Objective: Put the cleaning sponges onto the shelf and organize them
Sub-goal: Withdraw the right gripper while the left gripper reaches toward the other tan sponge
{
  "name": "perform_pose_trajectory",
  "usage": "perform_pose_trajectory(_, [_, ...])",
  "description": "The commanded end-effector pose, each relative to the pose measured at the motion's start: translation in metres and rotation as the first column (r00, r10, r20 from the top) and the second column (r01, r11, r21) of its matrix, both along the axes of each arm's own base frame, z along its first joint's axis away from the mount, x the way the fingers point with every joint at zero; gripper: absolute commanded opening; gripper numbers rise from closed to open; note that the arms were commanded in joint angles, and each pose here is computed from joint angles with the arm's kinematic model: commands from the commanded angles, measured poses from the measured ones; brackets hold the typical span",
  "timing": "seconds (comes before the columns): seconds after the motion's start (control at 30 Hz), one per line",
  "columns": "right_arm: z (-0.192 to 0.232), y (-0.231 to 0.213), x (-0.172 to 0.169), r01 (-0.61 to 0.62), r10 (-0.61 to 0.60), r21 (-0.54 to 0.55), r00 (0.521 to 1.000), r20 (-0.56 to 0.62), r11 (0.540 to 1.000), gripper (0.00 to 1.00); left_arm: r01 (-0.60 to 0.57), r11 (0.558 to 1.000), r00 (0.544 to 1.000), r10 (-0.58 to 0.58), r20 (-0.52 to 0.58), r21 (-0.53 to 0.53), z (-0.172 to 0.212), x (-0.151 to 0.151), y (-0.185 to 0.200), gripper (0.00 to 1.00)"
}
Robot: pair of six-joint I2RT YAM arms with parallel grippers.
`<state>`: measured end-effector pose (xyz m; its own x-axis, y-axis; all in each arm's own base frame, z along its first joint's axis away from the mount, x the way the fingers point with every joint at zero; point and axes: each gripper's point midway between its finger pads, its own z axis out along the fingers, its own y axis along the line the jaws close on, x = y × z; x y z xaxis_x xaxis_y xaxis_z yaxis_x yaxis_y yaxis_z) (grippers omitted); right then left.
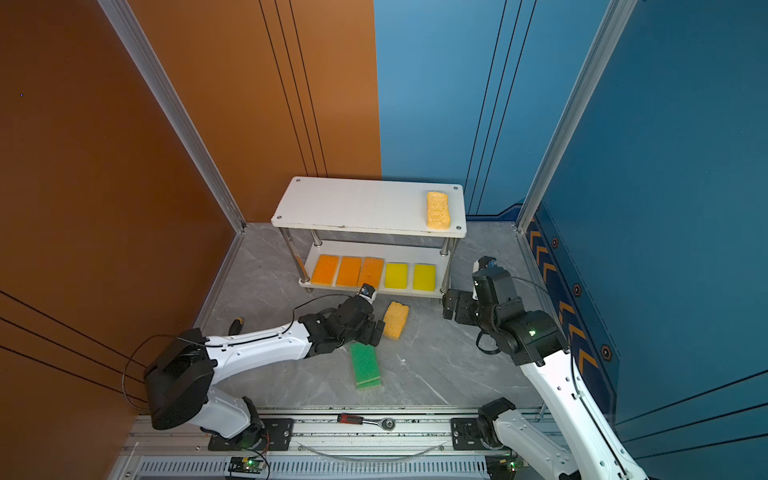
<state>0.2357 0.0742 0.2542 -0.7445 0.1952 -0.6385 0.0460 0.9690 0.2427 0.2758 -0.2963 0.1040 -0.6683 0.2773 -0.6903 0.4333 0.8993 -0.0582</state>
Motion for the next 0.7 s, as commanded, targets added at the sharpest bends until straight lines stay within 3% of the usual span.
perform_pose_trajectory(0.0, [-0.012,0.001,-0.001,0.025,-0.023,0.039,0.999,-0.035,0.999,1.00,0.009,1.000,0.999,-0.009,0.036,-0.008,0.008,0.001,-0.016,0.98])
perform_pose_trajectory(0.67, [-0.070,-0.011,0.003,0.089,-0.082,0.043,0.985,-0.150,0.995,1.00,0.069,0.997,0.997,-0.069,-0.024,-0.019,-0.008,-0.008,-0.058,0.98])
